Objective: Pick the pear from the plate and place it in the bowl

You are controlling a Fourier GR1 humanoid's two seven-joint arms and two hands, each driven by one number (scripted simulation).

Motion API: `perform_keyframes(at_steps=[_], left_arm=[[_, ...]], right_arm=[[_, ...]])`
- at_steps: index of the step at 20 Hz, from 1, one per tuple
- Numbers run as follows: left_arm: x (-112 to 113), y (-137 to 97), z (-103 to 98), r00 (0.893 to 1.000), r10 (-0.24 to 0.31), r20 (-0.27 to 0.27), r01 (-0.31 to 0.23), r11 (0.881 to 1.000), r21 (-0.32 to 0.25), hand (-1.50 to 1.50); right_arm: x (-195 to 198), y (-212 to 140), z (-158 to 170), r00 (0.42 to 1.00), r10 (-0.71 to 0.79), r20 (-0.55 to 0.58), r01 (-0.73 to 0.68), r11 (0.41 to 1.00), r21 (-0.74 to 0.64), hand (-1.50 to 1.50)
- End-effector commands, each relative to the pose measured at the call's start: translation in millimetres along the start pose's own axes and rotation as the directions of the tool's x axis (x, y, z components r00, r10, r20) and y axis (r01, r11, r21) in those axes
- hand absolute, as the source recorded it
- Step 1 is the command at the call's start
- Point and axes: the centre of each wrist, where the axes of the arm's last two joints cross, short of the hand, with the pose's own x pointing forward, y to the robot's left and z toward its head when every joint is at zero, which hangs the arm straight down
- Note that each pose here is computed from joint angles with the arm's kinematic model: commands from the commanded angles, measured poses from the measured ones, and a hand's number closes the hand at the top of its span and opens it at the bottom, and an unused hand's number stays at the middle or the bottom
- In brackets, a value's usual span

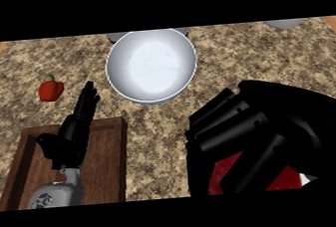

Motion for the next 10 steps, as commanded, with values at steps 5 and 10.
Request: perform_keyframes(at_steps=[5, 10], left_arm=[[7.6, 14.0, -4.3, 1.000, 0.006, 0.014, -0.006, 1.000, 0.002, 0.00], [0.2, -23.8, -4.9, 1.000, 0.012, 0.018, -0.011, 1.000, -0.022, 0.00]], right_arm=[[-15.0, -18.9, -60.4, 0.994, 0.025, -0.102, -0.028, 0.999, -0.027, 1.50], [-29.4, -35.3, -77.6, 0.952, 0.245, -0.184, -0.256, 0.966, -0.035, 1.50]])
